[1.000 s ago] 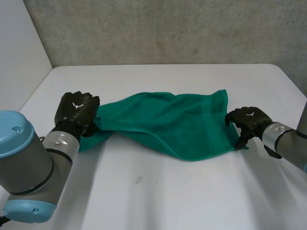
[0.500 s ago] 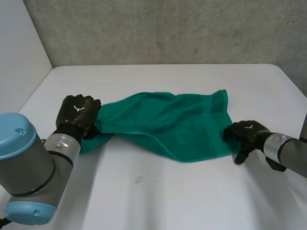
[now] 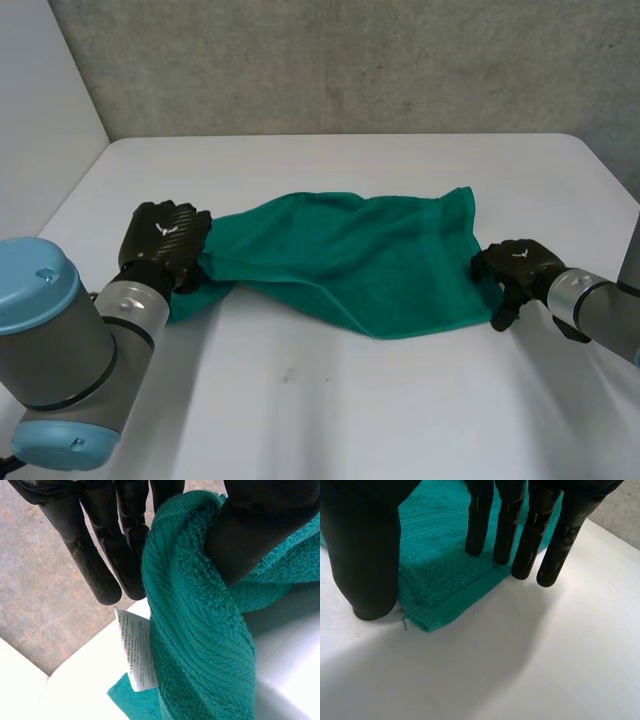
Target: Fold the towel.
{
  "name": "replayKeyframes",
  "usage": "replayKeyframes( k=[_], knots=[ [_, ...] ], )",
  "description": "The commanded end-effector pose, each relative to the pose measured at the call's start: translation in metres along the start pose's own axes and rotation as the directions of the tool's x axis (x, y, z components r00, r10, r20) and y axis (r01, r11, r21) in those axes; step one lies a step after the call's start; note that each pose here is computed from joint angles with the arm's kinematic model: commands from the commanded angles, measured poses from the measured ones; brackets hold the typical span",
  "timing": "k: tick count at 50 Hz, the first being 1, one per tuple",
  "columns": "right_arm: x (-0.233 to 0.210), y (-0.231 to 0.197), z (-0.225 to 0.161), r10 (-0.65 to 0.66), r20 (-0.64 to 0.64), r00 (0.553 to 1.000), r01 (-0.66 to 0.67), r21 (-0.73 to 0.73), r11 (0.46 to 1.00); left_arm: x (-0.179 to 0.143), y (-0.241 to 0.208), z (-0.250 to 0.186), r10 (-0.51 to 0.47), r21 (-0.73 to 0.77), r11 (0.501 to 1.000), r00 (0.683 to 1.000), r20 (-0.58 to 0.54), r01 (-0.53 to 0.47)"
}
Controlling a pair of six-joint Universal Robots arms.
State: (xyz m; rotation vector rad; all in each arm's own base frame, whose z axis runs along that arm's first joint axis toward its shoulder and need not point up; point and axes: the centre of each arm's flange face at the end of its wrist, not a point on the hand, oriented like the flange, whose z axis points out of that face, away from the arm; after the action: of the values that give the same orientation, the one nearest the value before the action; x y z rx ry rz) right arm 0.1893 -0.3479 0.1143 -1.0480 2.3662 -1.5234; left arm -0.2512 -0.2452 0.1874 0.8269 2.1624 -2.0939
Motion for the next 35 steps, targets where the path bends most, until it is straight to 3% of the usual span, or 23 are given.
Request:
replayKeyframes(
  k=[1, 27, 35],
  knots=[
    [0.005, -0.005, 0.006, -0.005, -0.011, 1.0, 0.006, 0.018, 1.0, 0.0, 0.0, 0.0, 0.0, 0.001, 1.0, 1.0, 0.0, 0.0],
    [-0.004, -0.02, 0.029, -0.045, -0.026, 0.999, 0.047, 0.06, 0.997, 0.0, 0.001, 0.001, 0.002, -0.004, 1.0, 1.0, 0.0, -0.002],
    [-0.001, -0.036, 0.031, -0.002, -0.051, 0.999, 0.007, 0.098, 0.995, 0.001, 0.002, 0.001, 0.002, -0.007, 1.0, 1.0, -0.002, -0.002]
  ],
)
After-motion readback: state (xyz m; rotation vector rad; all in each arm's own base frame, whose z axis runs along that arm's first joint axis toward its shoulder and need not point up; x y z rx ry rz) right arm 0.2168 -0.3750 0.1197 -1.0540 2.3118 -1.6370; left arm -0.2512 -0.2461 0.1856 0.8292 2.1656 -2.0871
